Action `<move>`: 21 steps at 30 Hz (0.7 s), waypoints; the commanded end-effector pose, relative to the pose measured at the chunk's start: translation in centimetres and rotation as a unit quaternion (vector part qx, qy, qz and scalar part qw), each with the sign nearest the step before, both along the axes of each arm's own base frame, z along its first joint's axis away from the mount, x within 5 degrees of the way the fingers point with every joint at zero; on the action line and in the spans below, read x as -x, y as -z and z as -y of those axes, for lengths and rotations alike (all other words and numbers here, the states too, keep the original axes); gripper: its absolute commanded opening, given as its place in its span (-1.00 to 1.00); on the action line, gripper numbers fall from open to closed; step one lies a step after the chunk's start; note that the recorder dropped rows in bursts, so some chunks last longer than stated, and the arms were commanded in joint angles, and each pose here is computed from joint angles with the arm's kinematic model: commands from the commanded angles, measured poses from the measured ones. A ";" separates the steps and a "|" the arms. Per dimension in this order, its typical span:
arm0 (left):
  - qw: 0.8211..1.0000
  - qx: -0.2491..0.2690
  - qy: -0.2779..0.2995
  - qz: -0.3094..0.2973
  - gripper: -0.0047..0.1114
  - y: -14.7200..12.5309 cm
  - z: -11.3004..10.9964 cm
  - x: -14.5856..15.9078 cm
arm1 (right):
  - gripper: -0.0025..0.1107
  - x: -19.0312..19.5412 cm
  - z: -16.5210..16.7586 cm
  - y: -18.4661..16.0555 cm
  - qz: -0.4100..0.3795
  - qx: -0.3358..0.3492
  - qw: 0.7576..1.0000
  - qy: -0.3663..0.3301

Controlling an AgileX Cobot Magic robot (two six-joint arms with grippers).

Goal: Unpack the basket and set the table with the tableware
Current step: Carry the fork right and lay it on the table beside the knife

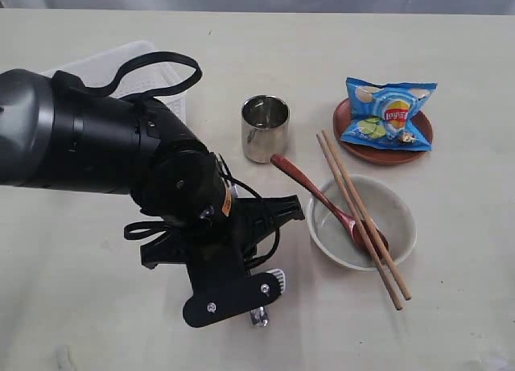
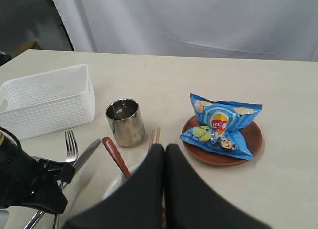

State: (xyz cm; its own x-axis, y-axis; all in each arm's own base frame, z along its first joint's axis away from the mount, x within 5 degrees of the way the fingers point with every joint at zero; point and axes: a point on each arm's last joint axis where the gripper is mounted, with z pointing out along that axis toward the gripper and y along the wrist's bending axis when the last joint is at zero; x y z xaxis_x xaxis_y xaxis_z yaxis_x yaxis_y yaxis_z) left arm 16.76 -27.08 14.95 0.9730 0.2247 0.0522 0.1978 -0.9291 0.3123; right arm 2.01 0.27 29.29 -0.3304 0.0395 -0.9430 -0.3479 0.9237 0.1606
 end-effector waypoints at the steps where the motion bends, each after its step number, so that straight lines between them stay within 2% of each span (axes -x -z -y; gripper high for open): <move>1: 1.000 0.000 -0.009 -0.009 -0.91 0.2 0.0 0.3 | -0.96 0.0 0.0 0.0 0.001 0.005 1.000 -0.001; 3: 1.000 0.000 -0.011 -0.010 -0.91 0.2 0.0 0.3 | -0.96 0.0 0.0 0.0 0.001 0.005 1.000 -0.001; 5: 1.000 0.000 -0.011 -0.010 -0.81 0.2 0.0 0.3 | -0.96 0.0 0.0 0.0 0.001 0.005 1.000 -0.001; 7: 1.000 0.000 -0.011 -0.010 -0.62 0.2 0.0 0.3 | -0.96 0.0 0.0 0.0 0.001 0.005 1.000 -0.001; 10: 1.000 0.005 -0.022 -0.011 -0.18 0.1 0.1 0.3 | -0.96 0.0 0.0 0.0 0.001 0.005 1.000 -0.001; 12: 1.000 0.012 -0.026 -0.007 0.01 0.1 0.2 0.2 | -0.96 0.0 0.0 0.0 0.001 0.005 1.000 -0.001; 17: 0.999 0.019 -0.030 -0.003 -0.03 0.0 0.3 0.1 | -0.96 0.0 0.0 0.0 0.001 0.005 1.000 -0.001; 21: 0.997 0.024 -0.069 -0.016 -0.04 -0.2 0.2 0.2 | -0.96 0.0 0.0 0.0 0.001 0.005 1.000 -0.001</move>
